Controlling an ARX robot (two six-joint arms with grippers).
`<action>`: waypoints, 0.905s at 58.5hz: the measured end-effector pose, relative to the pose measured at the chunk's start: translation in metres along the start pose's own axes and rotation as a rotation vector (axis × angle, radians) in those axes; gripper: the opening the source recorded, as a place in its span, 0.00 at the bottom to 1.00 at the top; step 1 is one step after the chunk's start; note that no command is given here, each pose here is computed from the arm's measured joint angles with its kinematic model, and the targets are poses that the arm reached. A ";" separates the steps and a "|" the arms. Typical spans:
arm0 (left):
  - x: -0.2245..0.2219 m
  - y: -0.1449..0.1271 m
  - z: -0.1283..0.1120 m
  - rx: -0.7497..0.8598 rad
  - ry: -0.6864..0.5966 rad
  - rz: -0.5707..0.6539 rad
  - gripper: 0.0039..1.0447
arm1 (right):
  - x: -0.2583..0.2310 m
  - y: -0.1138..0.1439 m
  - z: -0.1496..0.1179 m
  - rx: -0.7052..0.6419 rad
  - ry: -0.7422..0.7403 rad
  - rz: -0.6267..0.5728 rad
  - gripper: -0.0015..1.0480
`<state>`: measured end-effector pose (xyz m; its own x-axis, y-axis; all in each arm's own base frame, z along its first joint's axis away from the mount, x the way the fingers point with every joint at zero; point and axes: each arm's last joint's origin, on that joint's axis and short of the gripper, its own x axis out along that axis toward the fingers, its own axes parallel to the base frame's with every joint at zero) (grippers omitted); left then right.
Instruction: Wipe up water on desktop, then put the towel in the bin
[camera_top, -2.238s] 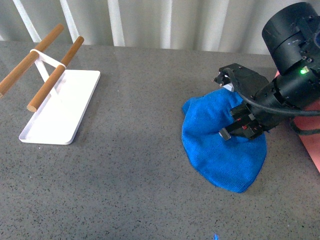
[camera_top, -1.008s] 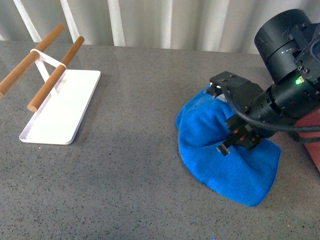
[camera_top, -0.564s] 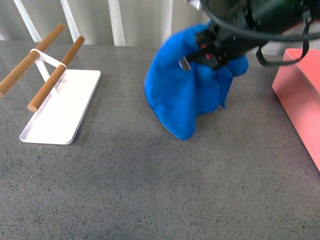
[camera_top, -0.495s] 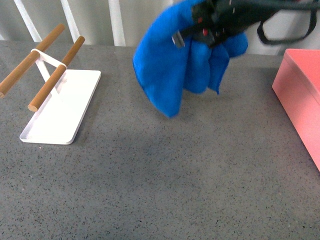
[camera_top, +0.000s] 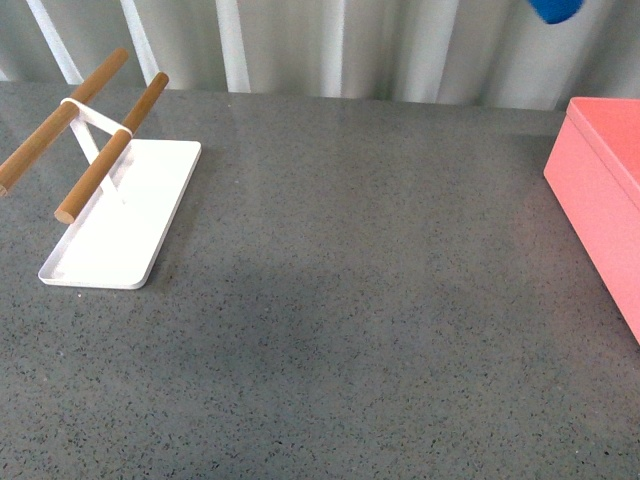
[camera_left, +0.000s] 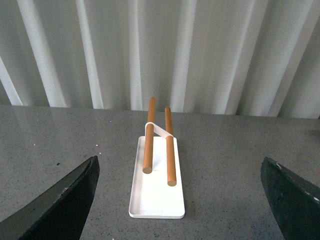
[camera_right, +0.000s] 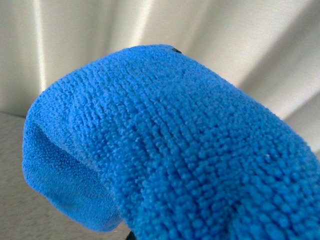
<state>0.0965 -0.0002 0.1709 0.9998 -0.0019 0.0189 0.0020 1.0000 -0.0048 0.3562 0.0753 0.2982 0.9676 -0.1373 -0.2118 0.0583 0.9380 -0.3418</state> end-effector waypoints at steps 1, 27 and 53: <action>0.000 0.000 0.000 0.000 0.000 0.000 0.94 | -0.001 -0.008 -0.002 0.009 0.006 -0.026 0.03; 0.000 0.000 0.000 0.000 0.000 0.000 0.94 | -0.018 -0.092 -0.062 0.000 0.247 -0.187 0.03; 0.000 0.000 0.000 0.000 0.000 0.000 0.94 | -0.002 -0.158 -0.110 -0.169 0.656 0.012 0.03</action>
<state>0.0965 -0.0002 0.1709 0.9998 -0.0019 0.0189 0.0020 1.0000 -0.0048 0.3181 -0.1075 0.2516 0.6154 -0.3421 -0.7101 -0.0424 0.8852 -0.4633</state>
